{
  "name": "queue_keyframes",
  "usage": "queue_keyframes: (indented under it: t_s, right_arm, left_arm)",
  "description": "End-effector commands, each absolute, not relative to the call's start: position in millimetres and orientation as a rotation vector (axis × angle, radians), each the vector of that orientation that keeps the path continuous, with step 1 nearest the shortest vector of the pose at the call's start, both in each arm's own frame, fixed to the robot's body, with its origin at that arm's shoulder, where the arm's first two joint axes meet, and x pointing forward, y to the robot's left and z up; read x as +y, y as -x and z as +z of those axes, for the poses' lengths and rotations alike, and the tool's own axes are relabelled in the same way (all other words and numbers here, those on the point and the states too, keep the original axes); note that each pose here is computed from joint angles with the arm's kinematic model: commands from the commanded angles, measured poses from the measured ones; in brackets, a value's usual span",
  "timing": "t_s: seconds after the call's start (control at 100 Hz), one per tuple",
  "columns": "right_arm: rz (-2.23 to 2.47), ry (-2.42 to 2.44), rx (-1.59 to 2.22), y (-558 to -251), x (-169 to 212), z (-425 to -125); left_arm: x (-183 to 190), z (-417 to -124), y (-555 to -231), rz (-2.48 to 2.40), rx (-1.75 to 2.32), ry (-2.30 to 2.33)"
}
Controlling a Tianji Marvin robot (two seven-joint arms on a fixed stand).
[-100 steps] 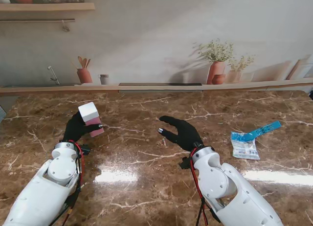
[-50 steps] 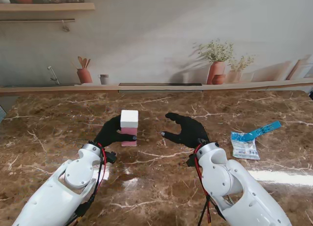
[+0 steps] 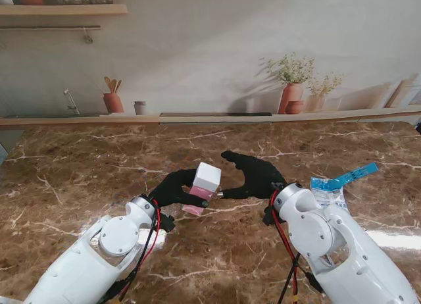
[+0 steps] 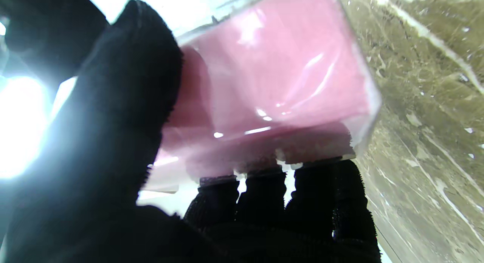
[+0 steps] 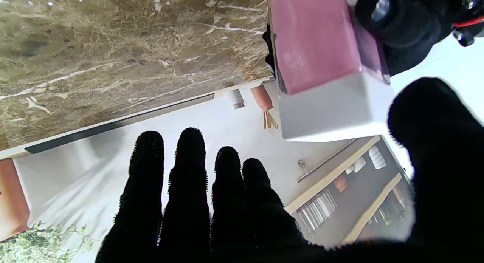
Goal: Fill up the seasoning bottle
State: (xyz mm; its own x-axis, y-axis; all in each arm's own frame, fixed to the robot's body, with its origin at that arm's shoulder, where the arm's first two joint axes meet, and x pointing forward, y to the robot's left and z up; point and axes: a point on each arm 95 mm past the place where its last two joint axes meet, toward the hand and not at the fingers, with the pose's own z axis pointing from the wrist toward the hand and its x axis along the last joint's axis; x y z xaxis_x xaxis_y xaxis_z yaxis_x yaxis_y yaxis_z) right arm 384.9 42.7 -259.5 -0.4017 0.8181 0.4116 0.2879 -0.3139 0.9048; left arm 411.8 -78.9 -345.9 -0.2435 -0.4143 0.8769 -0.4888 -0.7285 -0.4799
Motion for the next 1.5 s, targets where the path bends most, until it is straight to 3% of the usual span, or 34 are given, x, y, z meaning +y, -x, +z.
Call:
queue_keyframes:
  t_s: [0.0, 0.6, 0.97, 1.28, 1.49]
  right_arm:
    - [1.769, -1.419, 1.532, -386.3, 42.4, -252.4]
    - [1.741, -1.349, 1.649, -395.8, 63.2, -255.0]
    - [2.032, -1.135, 1.613, -403.6, 65.4, -263.0]
    - [2.035, -1.149, 1.759, -390.0, 59.3, -254.8]
    - [1.981, -1.274, 1.6, -385.1, 60.2, -245.9]
  left_arm:
    - [-83.1, -339.6, -411.1, 2.163, -1.193, -1.859]
    - [-93.4, -337.6, -408.1, 2.156, -1.287, -1.79]
    - [-92.4, -337.5, -409.5, 2.14, -1.246, -1.802]
    - [-90.9, -337.4, -410.4, 2.144, -1.225, -1.817]
    - [-90.6, -336.9, -409.3, 2.154, -1.244, -1.802]
